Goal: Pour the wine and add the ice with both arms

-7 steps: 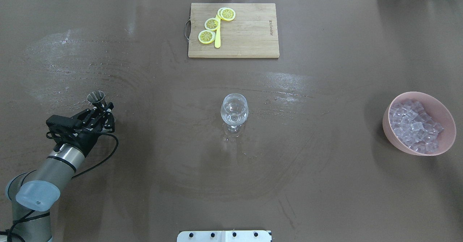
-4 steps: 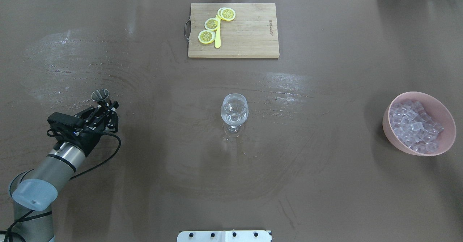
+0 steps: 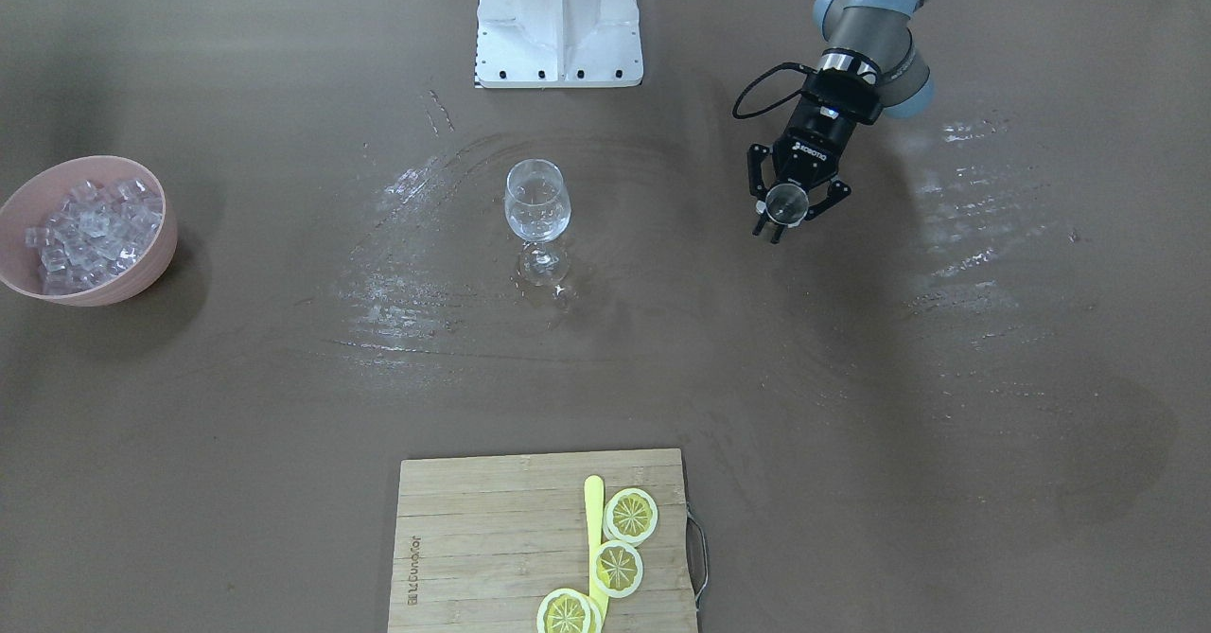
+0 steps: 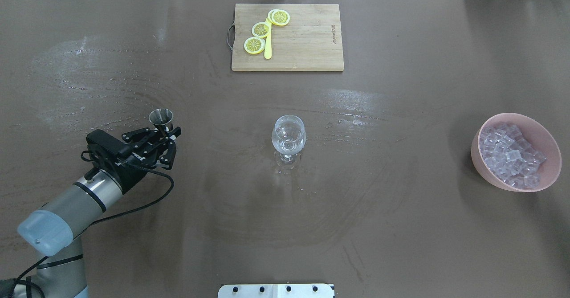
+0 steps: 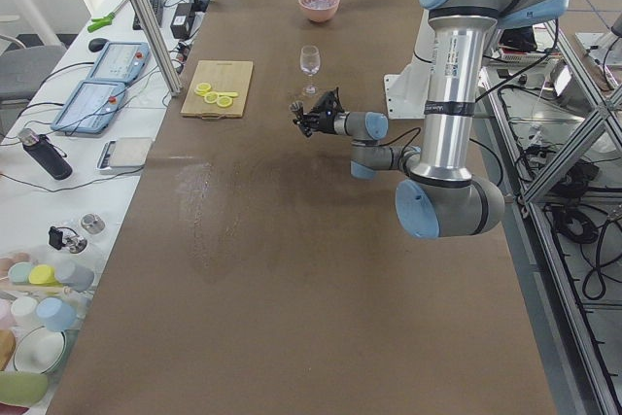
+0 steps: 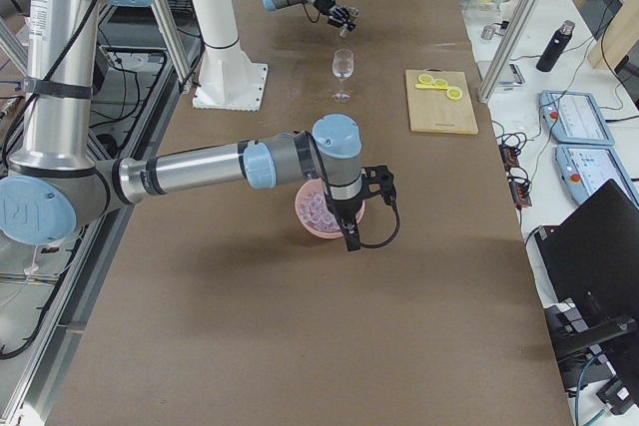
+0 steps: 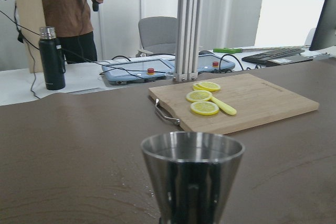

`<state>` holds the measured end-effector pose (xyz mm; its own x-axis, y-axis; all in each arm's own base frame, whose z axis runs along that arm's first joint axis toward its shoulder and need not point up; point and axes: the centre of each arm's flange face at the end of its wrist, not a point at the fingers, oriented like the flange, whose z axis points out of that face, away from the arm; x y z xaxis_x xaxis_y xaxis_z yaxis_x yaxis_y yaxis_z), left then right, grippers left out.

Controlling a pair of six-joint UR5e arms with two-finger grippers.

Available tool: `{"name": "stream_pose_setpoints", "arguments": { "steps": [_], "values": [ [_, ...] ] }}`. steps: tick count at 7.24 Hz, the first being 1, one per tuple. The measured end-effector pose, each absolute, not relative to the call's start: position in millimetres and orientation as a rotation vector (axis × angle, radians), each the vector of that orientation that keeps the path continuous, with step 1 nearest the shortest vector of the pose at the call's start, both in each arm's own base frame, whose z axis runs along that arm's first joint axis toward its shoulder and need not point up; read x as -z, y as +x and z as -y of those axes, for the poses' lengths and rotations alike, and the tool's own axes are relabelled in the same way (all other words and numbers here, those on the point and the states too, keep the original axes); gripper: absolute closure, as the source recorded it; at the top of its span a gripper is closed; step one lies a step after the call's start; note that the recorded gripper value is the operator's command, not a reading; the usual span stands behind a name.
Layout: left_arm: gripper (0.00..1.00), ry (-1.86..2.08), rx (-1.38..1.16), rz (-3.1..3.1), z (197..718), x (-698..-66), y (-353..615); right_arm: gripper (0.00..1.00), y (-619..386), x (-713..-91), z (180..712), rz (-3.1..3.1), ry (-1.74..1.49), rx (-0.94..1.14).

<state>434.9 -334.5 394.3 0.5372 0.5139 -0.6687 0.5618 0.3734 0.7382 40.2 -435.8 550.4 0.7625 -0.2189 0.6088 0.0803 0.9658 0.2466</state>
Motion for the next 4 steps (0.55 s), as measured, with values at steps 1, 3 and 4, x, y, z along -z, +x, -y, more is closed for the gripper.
{"name": "stream_pose_setpoints", "arguments": {
  "steps": [1, 3, 4],
  "values": [
    [1.00, 1.250, 0.009, -1.135, 333, -372, 446, 0.01, 40, -551, 436, 0.686, 0.210, 0.164],
    [1.00, 1.230, -0.117, -1.179, 332, -335, 469, 0.01, 40, -552, 437, 0.686, 0.209, 0.163],
    [1.00, 1.250, -0.206, -1.172, 331, -323, 475, 0.01, 40, -552, 437, 0.686, 0.208, 0.163]
  ]
}}
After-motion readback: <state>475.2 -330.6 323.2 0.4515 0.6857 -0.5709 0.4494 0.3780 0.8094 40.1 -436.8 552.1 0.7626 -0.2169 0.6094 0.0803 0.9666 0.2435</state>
